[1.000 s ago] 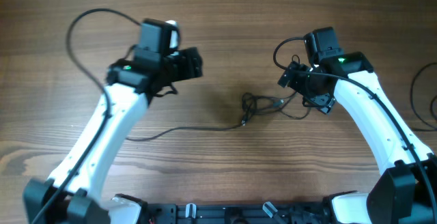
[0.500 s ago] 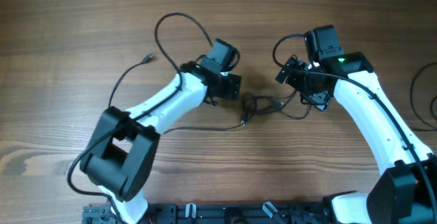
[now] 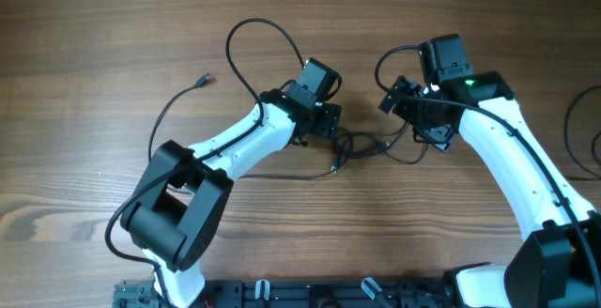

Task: Untangle cables
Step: 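Reach the left gripper to the cable knot near the right gripper and grasp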

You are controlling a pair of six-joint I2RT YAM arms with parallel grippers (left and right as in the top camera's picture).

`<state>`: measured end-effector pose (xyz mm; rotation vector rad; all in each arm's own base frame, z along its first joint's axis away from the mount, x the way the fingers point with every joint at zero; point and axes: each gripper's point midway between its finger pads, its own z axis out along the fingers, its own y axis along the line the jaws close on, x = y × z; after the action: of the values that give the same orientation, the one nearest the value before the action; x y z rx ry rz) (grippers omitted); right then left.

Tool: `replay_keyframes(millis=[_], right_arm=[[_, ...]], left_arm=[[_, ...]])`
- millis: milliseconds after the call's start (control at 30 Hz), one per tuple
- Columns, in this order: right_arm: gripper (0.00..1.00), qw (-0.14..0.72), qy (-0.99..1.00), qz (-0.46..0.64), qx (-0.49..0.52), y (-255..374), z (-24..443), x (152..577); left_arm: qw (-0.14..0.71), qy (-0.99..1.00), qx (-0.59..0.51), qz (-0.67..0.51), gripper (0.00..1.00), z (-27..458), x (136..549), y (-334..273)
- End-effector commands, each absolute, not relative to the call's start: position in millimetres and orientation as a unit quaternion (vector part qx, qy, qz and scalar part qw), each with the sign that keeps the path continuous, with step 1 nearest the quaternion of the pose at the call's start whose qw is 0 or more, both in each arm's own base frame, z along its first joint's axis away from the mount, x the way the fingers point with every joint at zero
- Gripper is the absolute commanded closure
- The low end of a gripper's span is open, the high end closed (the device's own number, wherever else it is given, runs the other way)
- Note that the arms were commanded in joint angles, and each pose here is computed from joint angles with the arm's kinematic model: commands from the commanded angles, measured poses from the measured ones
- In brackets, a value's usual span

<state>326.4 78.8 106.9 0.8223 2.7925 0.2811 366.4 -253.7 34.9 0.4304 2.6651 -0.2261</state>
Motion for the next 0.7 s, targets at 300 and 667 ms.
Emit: replay_keyframes(millis=[300,667], right_arm=[[0.0,0.107,0.95,0.082,0.282,75,100,327],[0.0,0.107,0.95,0.082,0.282,75,100,327]], left_arm=[[0.156,0.968,0.167,-0.1,0.22,4,343,-268],[0.153,0.972,0.164,-0.077,0.23,-8,345,-261]])
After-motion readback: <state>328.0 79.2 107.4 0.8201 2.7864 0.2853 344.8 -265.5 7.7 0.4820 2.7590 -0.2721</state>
